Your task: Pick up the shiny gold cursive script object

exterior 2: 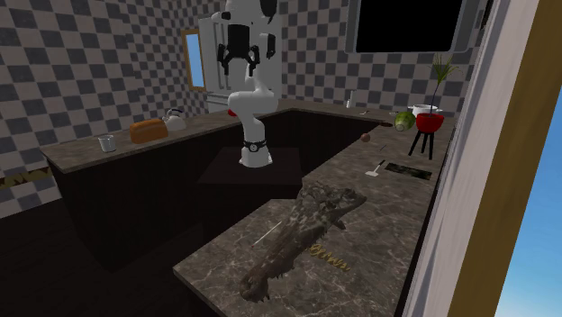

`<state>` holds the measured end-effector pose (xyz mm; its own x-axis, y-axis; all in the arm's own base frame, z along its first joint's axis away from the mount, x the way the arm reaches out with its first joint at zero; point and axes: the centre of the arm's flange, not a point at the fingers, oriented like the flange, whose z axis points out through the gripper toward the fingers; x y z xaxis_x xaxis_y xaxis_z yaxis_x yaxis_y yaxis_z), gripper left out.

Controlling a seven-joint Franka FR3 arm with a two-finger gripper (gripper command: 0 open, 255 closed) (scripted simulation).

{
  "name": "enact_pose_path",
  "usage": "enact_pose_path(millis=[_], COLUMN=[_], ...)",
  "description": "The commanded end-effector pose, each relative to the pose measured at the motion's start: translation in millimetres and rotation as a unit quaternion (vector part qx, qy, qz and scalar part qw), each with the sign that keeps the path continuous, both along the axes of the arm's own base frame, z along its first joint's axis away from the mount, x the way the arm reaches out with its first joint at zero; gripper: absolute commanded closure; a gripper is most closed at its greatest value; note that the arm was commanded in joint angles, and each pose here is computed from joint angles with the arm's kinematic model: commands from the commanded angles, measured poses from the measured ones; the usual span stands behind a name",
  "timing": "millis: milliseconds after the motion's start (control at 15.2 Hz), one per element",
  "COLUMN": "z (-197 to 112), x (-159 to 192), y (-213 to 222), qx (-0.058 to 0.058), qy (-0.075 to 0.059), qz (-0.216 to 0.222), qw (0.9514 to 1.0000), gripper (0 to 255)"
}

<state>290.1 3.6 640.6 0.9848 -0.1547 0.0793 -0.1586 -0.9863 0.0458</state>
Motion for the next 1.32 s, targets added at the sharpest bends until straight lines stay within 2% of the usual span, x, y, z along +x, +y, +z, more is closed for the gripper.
enact_pose_path(millis=[0, 594, 1254], z=[0, -89, -188], x=[0, 71, 144], y=[0, 28, 71], qx=[0.000, 0.004, 0.009], qy=[0.000, 0.000, 0.000], qz=[0.000, 0.074, 0.156], qw=[1.0000, 0.9972, 0.9877], gripper=[0, 0, 0])
